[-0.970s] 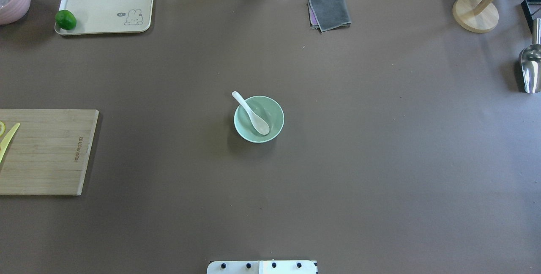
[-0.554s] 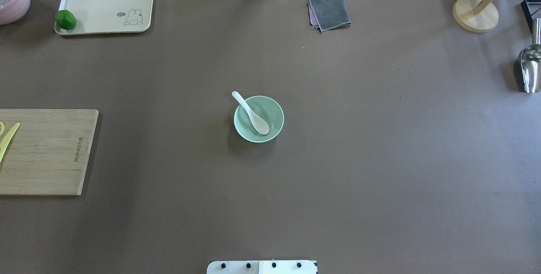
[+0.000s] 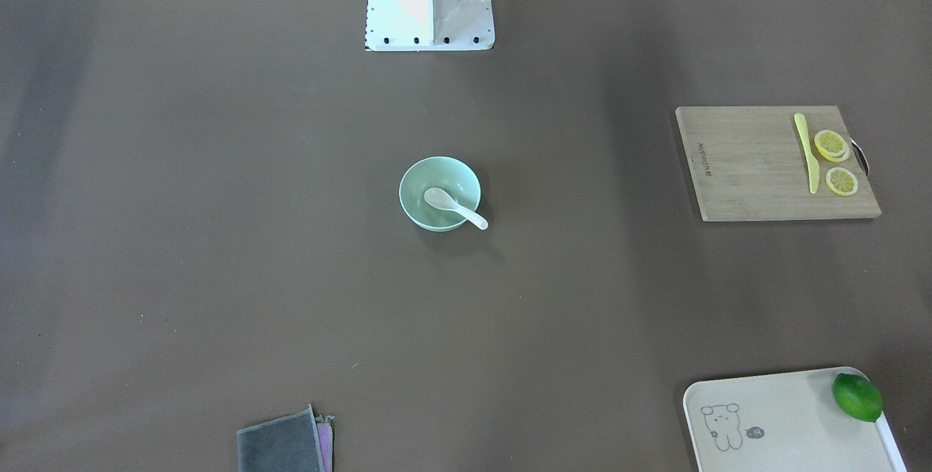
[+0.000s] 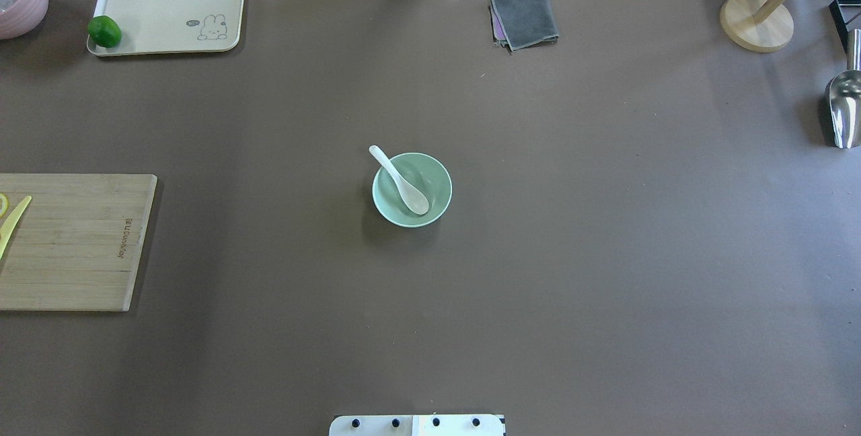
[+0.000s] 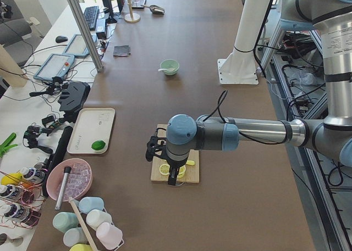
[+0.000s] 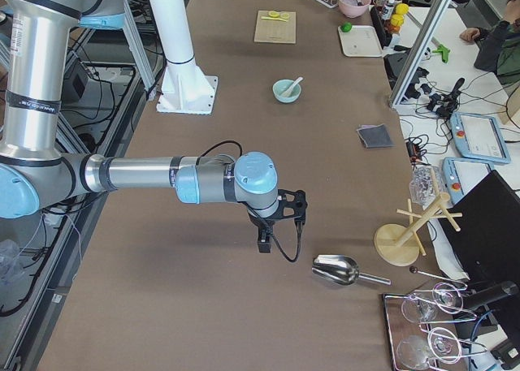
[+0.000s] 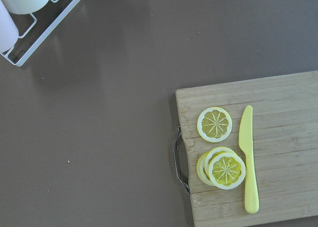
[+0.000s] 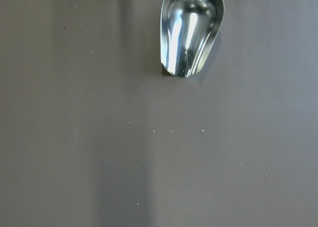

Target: Place spoon in bowl

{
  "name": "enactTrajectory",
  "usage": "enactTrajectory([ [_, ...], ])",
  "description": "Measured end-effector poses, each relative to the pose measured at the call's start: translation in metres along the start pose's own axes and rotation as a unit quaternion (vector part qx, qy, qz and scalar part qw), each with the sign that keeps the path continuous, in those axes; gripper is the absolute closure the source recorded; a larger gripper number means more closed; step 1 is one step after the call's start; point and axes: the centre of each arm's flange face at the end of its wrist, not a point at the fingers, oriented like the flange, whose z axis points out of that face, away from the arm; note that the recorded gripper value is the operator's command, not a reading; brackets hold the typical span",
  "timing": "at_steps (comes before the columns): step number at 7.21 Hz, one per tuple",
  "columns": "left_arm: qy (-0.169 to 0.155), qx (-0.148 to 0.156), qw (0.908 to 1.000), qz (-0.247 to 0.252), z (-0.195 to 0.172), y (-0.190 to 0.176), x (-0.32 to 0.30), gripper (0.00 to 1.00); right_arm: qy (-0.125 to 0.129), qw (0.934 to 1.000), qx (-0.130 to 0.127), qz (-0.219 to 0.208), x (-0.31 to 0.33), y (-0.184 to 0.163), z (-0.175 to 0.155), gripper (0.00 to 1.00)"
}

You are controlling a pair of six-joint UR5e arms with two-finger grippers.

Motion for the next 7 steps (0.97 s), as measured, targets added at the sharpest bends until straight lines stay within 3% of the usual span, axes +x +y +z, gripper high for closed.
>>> enactTrajectory([
  [7, 0.002, -0.004, 1.0, 0.007, 0.0038, 0.0009, 0.0042, 0.02, -0.002, 0.9999, -0.01, 0.009, 0.0045, 0.0098, 0.0058, 0.0],
])
